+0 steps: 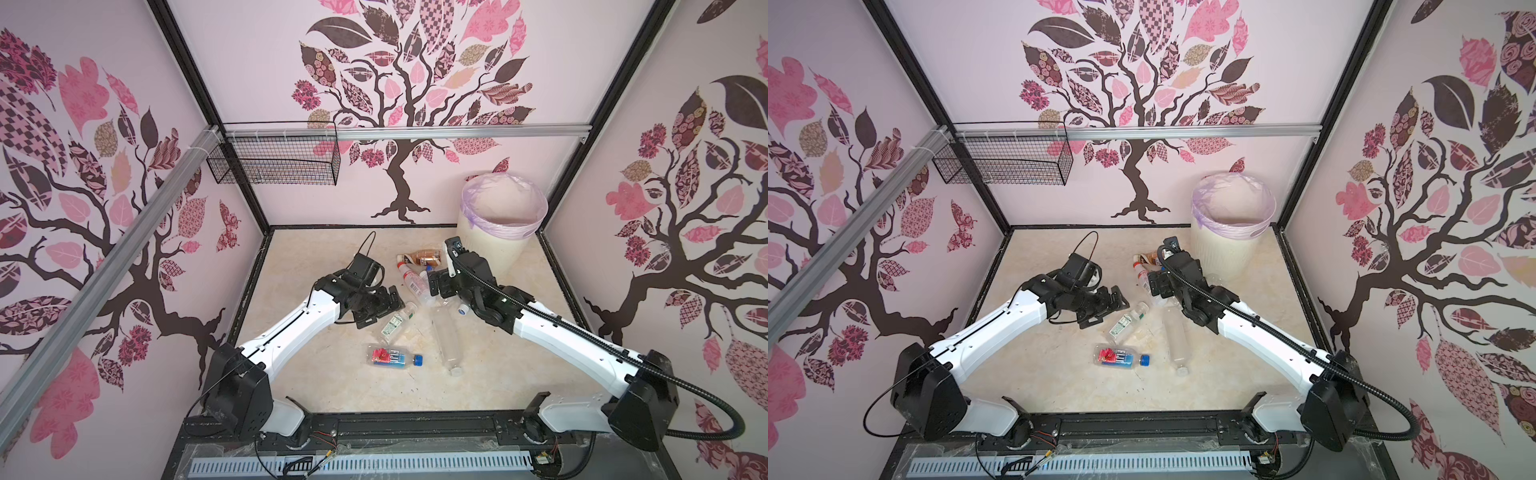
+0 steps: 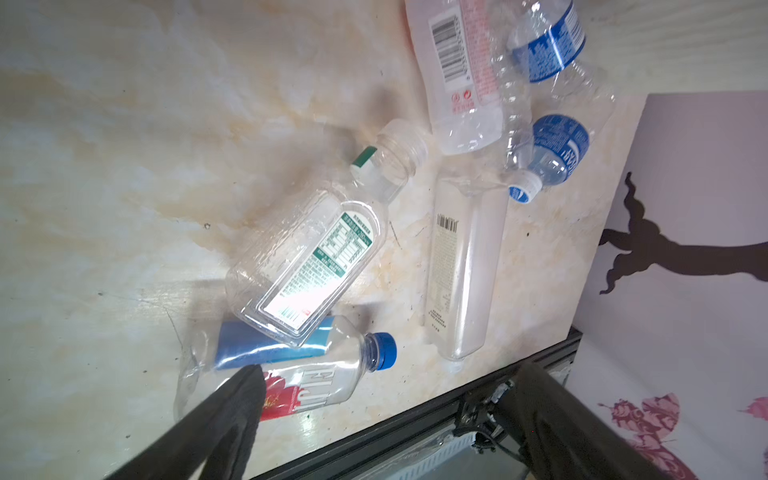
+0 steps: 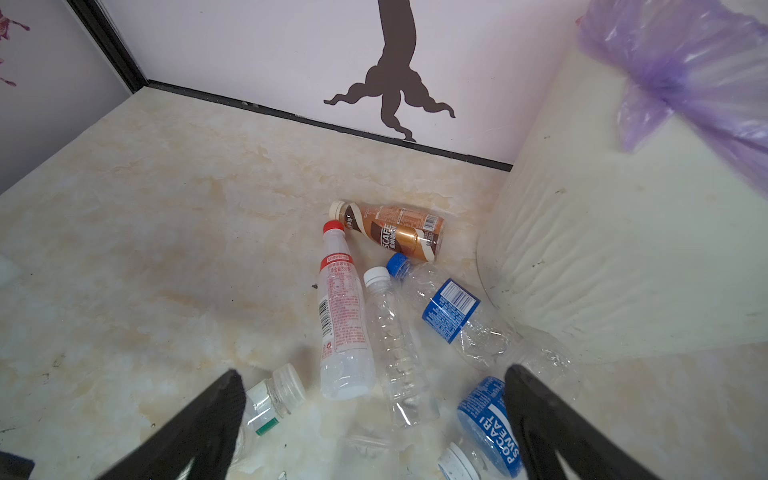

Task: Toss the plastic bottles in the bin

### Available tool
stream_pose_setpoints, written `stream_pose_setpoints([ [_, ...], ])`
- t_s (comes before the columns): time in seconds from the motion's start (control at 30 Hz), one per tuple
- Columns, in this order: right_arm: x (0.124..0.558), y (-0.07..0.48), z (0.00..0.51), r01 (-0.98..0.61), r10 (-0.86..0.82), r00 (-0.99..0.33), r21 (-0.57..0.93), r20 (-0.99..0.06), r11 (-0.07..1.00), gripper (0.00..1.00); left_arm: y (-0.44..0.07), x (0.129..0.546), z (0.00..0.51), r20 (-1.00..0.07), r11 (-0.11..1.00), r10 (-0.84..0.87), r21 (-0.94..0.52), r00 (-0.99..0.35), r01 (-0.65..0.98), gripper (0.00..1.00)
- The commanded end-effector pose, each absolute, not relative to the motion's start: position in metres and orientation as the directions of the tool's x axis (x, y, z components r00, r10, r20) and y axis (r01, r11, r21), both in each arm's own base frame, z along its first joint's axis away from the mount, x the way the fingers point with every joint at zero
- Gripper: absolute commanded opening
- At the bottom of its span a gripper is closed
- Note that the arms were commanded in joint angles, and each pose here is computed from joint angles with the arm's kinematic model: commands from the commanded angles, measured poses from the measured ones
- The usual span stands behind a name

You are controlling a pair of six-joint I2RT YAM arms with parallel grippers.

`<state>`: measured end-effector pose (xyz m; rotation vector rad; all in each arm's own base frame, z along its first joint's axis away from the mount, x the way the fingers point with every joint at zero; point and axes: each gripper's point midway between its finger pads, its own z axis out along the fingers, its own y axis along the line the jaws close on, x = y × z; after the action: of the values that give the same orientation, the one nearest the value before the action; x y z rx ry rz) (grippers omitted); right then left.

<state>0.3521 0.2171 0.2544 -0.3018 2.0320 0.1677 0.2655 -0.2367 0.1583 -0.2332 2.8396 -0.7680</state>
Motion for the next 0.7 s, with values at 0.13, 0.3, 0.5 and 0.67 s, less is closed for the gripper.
stream_pose_setpoints([
  [0.13, 0.350, 0.200, 0.284, -0.226, -0.082, -0.395, 0.010, -0.915, 0.974, 0.99, -0.233, 0.247, 0.154, -0.220, 0.929, 0.056, -0.345, -0.974, 0.131, 0.98],
  [0.3, 0.351, 0.193, 0.284, -0.213, -0.042, -0.405, 0.050, -0.913, 0.976, 1.00, -0.245, 0.229, 0.155, -0.267, 0.906, 0.259, -0.266, -0.928, 0.329, 0.98],
  [0.5, 0.353, 0.185, 0.283, -0.198, -0.015, -0.410, 0.073, -0.912, 0.977, 0.99, -0.252, 0.211, 0.148, -0.275, 0.859, 0.429, -0.170, -0.861, 0.482, 0.98],
  [0.67, 0.354, 0.181, 0.282, -0.191, -0.009, -0.412, 0.076, -0.911, 0.979, 0.99, -0.255, 0.203, 0.138, -0.237, 0.837, 0.486, -0.150, -0.841, 0.526, 0.98],
])
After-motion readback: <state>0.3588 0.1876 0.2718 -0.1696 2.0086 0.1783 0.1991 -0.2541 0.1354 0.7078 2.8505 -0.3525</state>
